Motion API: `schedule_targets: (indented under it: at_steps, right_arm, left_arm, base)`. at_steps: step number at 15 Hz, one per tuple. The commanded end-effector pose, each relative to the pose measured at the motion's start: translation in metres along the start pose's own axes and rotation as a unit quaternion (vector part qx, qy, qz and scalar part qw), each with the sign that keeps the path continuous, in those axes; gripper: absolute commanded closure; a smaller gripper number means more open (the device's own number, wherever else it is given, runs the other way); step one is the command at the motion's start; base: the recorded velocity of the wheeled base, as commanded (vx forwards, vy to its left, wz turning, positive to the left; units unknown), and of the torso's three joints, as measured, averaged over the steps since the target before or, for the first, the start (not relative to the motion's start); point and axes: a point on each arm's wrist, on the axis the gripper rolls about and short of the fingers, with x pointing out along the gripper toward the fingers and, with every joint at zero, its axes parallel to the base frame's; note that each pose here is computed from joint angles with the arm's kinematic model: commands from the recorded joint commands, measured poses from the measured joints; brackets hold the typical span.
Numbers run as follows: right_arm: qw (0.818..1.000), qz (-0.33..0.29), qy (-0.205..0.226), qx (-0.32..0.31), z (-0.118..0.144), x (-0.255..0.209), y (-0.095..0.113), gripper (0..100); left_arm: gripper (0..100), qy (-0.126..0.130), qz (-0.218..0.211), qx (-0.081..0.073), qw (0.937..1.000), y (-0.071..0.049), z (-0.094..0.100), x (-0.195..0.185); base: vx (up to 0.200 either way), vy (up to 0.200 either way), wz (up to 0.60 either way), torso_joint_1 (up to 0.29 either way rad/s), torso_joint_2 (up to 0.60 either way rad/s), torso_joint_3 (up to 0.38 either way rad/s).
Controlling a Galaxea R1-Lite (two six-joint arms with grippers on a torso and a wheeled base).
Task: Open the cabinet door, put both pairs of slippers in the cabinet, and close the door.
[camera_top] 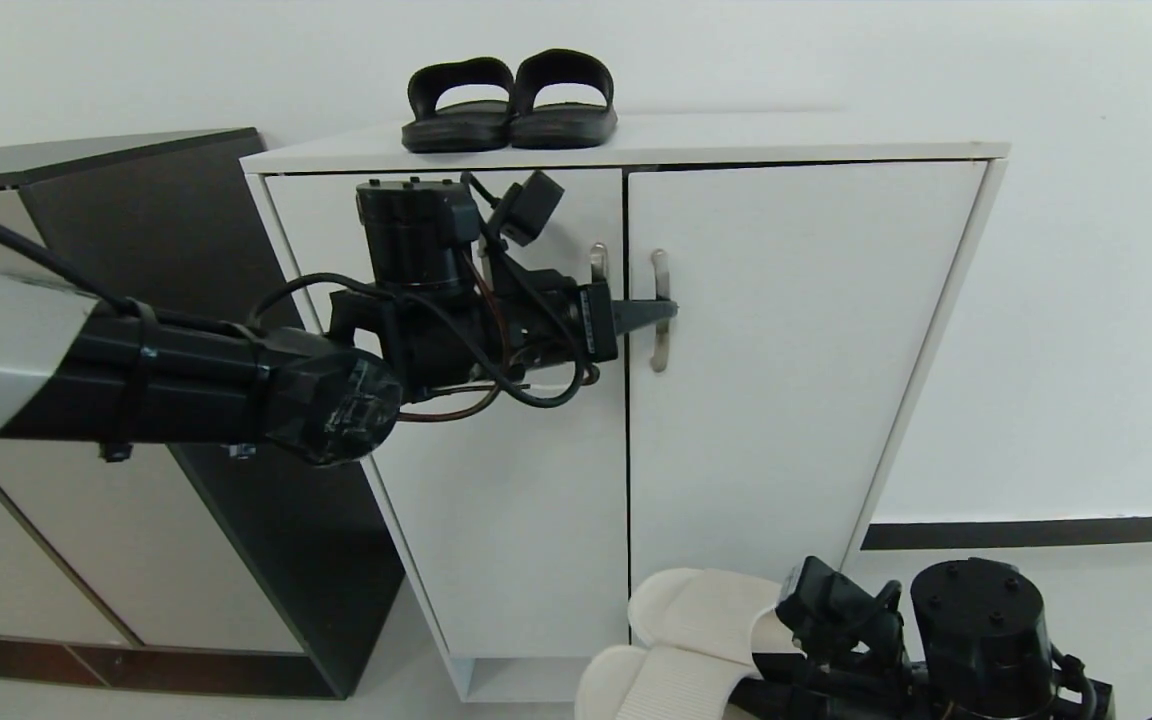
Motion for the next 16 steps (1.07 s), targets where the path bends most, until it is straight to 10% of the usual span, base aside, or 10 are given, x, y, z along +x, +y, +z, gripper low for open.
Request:
schedule_targets:
  at_steps: [1,8,16]
  right_arm:
    - [0.999,0.033,-0.007,-0.003,-0.004,-0.01,0.005,100]
    - [0.999,0.052,-0.013,-0.005,-0.009,-0.014,0.007,100]
    - [0.998,0.039,0.006,-0.04,-0.015,-0.016,0.022,100]
  left_arm:
    - [100,-0.001,-0.015,0.006,0.9999,-0.024,0.004,-0.016]
    - [100,-0.006,-0.019,0.012,0.9997,-0.065,0.003,-0.056]
    - [100,-0.015,0.061,0.011,0.9979,-0.032,-0.001,-0.029]
  base:
    - [0.0,0.0,0.0,0.0,0.0,0.0]
    - [0.0,0.0,0.0,0.0,0.0,0.0]
    - [0.0,0.0,0.0,0.0,0.0,0.0]
